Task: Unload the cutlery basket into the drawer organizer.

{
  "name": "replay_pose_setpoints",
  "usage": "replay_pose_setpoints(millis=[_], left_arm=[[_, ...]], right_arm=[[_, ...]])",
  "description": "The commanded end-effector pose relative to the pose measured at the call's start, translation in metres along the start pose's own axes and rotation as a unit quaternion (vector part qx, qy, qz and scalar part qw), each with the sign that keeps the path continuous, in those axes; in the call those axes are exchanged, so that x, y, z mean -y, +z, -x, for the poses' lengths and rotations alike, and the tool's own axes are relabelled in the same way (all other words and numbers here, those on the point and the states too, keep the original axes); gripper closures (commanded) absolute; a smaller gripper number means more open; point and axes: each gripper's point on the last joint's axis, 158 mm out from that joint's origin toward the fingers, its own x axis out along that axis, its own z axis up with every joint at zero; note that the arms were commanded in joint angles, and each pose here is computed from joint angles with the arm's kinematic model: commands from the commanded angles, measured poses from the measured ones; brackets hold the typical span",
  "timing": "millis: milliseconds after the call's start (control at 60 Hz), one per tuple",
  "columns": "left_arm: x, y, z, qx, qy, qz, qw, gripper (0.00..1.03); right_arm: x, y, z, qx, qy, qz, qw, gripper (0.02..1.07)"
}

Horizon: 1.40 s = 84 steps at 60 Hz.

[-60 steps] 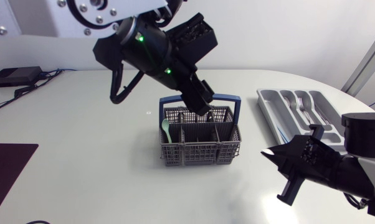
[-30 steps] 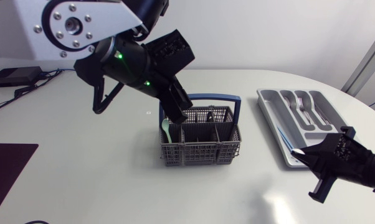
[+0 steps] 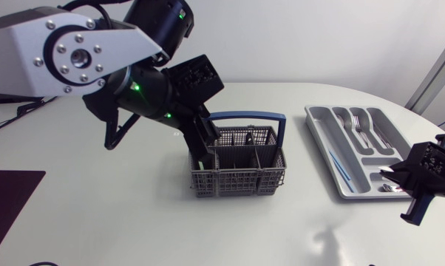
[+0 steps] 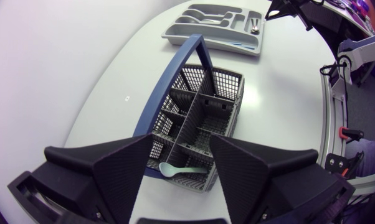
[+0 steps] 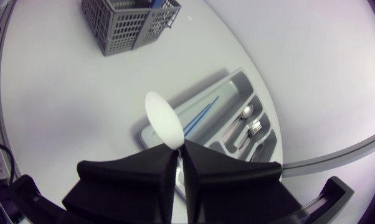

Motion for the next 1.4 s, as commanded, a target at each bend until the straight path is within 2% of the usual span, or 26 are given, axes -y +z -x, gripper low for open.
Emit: replay_pose_setpoints(millis=[0, 133, 450, 617, 1017, 1083, 1133, 1167, 1233, 1267, 1383], left_arm=[[-0.001, -0.010, 0.001, -0.006, 0.006, -0.012, 1.000, 0.37], [0.000, -0.012, -0.001, -0.008, 0.006, -0.013, 1.000, 0.36], [0.004, -0.018, -0.005, -0.013, 0.008, -0.016, 1.000, 0.36], [0.001, -0.023, -0.001, -0.015, 0.015, -0.014, 1.000, 0.36], [0.004, -0.036, 0.005, -0.020, 0.017, -0.013, 1.000, 0.36], [0.006, -0.039, 0.005, -0.022, 0.016, -0.013, 1.000, 0.35], [0.007, -0.041, 0.004, -0.025, 0.014, -0.017, 0.999, 0.35], [0.008, -0.042, 0.004, -0.026, 0.015, -0.020, 0.999, 0.35], [0.009, -0.044, 0.007, -0.026, 0.018, -0.031, 0.999, 0.34], [0.009, -0.044, 0.008, -0.026, 0.018, -0.035, 0.999, 0.33], [0.009, -0.049, 0.013, -0.027, 0.024, -0.061, 0.997, 0.32]], right_arm=[[0.004, -0.018, -0.003, -0.030, 0.009, 0.034, 0.999, 0.97], [0.013, -0.049, -0.009, -0.082, 0.018, 0.062, 0.995, 0.97], [0.044, -0.101, -0.024, -0.152, 0.024, 0.101, 0.983, 0.97], [0.052, -0.136, -0.040, -0.191, 0.051, 0.117, 0.973, 0.97], [0.053, -0.154, -0.071, -0.222, 0.074, 0.166, 0.958, 0.96], [0.056, -0.152, -0.074, -0.221, 0.071, 0.168, 0.958, 0.86], [0.062, -0.152, -0.075, -0.222, 0.059, 0.168, 0.959, 0.70], [0.062, -0.151, -0.075, -0.222, 0.059, 0.169, 0.959, 0.64], [0.068, -0.150, -0.074, -0.223, 0.048, 0.163, 0.960, 0.39], [0.072, -0.149, -0.072, -0.223, 0.042, 0.161, 0.961, 0.31], [0.087, -0.130, -0.062, -0.200, 0.007, 0.143, 0.969, 0.25]])
